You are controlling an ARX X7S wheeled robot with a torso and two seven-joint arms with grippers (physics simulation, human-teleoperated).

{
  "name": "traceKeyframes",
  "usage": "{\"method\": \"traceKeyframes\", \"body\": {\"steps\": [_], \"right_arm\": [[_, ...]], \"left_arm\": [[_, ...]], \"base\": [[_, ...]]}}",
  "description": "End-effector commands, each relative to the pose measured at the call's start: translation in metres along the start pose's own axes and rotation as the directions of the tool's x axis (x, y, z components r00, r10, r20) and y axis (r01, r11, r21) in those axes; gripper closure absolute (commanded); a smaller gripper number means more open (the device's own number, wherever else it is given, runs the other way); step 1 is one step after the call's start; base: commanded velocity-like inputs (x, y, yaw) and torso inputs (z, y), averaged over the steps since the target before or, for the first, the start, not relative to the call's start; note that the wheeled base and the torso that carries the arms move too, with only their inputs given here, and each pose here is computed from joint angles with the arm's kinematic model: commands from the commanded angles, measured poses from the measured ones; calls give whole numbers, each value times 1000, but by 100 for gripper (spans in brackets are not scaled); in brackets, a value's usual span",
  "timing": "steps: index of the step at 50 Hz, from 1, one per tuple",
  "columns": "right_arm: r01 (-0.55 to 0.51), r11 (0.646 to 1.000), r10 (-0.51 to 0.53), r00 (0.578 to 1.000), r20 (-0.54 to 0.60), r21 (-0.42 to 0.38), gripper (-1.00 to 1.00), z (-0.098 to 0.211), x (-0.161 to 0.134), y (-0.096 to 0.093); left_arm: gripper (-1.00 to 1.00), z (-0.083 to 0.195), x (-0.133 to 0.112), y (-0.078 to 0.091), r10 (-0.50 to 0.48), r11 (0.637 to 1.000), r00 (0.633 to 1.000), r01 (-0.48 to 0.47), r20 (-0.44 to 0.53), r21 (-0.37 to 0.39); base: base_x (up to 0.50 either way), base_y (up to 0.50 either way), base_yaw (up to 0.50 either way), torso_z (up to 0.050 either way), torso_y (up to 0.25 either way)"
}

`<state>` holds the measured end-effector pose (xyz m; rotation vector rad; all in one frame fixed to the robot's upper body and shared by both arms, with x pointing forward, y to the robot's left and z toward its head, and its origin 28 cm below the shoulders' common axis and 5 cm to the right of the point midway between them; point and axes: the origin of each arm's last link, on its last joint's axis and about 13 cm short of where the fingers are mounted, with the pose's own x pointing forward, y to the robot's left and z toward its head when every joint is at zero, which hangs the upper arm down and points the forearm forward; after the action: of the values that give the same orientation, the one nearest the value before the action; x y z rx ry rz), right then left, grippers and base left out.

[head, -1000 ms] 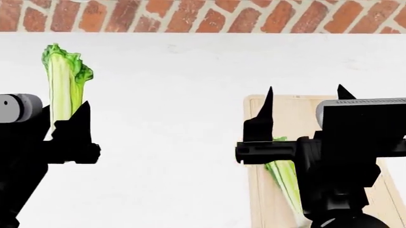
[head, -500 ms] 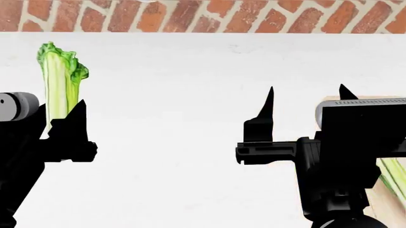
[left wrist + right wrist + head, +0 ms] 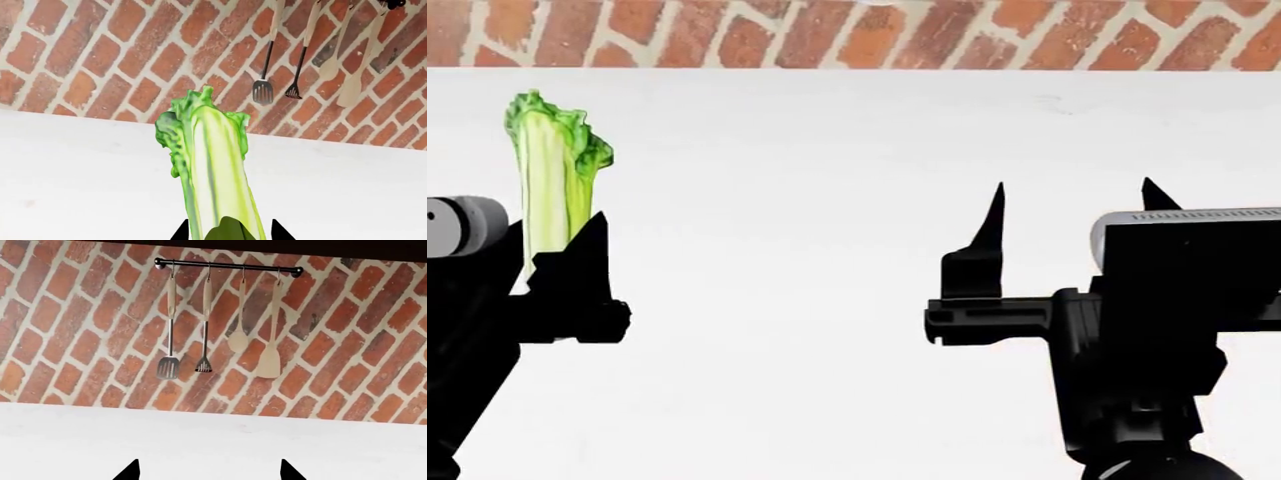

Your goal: Place the celery and the celery on separate cutting boards.

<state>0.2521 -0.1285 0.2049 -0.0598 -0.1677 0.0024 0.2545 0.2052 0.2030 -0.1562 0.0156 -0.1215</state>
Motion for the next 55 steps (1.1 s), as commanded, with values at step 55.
{"method": "traceKeyframes", "body": {"steps": [55], "right_arm": [[-10,1000,10,1000,5,8,-100,2,-1,1]], "left_arm": [[100,4,1,0,8,1000,1000,-8,18,-12]], "base": [[0,500,0,0,1]]}}
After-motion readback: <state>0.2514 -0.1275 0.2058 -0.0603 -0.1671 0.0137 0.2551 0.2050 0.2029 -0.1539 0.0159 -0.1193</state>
